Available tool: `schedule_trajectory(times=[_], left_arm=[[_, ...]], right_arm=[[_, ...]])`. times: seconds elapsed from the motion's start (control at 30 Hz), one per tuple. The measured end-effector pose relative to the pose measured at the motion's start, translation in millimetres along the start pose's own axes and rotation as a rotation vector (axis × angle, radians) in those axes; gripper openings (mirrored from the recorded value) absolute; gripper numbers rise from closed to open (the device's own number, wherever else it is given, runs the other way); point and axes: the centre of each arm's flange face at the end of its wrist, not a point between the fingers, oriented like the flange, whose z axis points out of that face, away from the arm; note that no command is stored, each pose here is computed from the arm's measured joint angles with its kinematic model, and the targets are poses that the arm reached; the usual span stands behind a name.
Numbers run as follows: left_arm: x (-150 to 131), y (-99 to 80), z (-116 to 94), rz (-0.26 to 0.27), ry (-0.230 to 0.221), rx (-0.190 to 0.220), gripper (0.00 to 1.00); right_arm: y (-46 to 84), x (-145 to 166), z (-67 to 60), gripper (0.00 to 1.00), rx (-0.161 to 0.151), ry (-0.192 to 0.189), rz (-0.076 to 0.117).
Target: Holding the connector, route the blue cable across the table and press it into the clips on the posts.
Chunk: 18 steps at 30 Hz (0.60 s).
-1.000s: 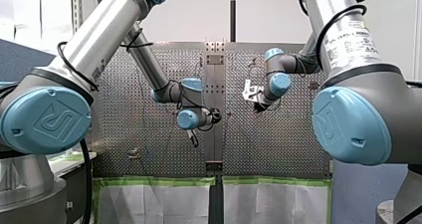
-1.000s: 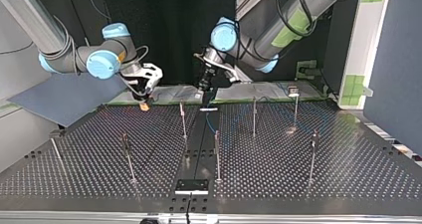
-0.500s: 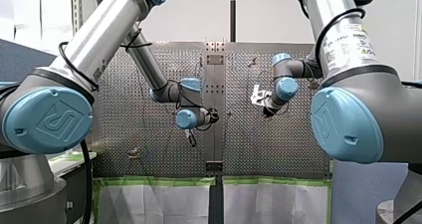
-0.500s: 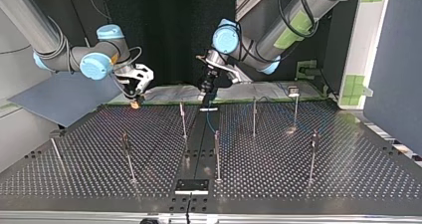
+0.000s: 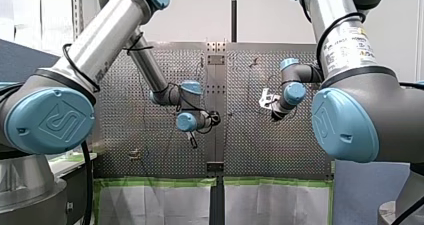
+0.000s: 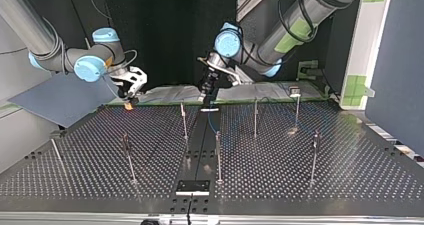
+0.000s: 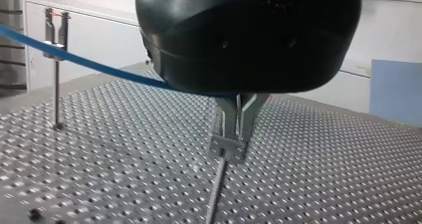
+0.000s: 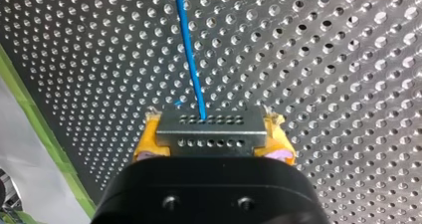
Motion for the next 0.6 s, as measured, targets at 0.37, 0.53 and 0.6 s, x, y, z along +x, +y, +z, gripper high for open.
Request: schedule_trajectory(times=[0.37, 0.53, 0.6], left_arm=[[-2.6, 17.1, 21.9, 0.029, -0.013, -0.021, 0.05], [-5.5, 22.8, 24.4, 0.039, -0.012, -0.027, 0.05], [-6.8, 25.0, 25.6, 0.04, -0.013, -0.027, 0.05]], right_arm=[[6.2, -1.4, 8.8, 0.0, 0.0, 0.016, 0.005], [8.1, 4.1, 12.1, 0.0, 0.001, 0.028, 0.006], [9.1, 6.6, 13.5, 0.0, 0.0, 0.033, 0.007]])
